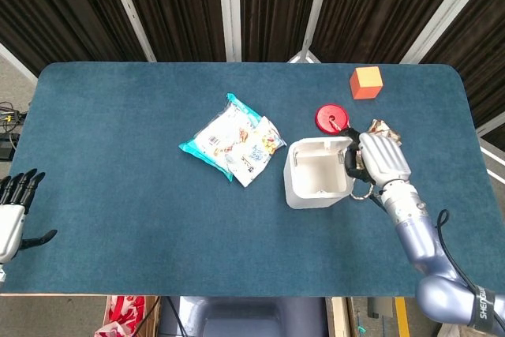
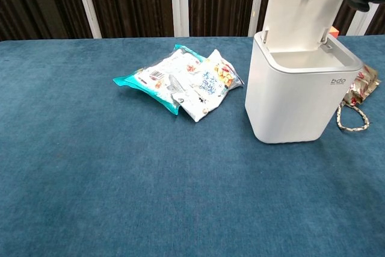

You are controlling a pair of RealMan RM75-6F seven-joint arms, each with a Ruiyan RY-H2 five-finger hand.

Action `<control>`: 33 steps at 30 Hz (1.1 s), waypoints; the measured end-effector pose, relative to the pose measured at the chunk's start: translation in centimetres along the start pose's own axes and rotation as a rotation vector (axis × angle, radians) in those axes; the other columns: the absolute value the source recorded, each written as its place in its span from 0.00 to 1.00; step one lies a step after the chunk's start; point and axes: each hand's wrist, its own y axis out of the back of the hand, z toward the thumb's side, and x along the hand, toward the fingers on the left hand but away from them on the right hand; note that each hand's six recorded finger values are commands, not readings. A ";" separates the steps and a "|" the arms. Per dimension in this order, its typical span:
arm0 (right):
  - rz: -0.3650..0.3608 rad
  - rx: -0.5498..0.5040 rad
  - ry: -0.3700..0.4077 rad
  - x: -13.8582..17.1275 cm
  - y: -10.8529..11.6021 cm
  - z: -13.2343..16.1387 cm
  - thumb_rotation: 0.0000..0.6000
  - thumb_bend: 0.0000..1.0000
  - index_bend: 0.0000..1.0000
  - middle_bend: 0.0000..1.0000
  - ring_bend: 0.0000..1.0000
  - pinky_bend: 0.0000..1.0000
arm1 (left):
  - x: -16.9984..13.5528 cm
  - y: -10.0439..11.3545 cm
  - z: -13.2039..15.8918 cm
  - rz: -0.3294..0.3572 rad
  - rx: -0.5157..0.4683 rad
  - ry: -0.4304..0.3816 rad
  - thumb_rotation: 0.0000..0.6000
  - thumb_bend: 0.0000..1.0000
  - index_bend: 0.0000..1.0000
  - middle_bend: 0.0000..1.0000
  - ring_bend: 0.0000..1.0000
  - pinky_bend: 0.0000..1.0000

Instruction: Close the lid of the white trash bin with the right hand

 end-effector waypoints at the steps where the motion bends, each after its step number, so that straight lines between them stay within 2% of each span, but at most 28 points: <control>1: 0.005 0.001 0.005 0.3 -0.1 0.2 1.00 0.72 0.33 0.73 0.81 0.74 | 0.0 0.0 0.0 0.000 0.000 -0.001 1.00 0.00 0.00 0.00 0.00 0.00; 18: 0.088 0.052 0.026 3.6 -2.0 0.2 1.00 0.72 0.33 0.74 0.82 0.76 | -0.2 0.0 0.3 0.000 0.003 -0.006 1.00 0.00 0.00 0.00 0.00 0.00; 33: 0.142 0.065 0.036 5.5 -4.8 -0.5 1.00 0.72 0.30 0.74 0.82 0.76 | -0.4 0.0 0.3 0.002 0.010 -0.009 1.00 0.00 0.00 0.00 0.00 0.00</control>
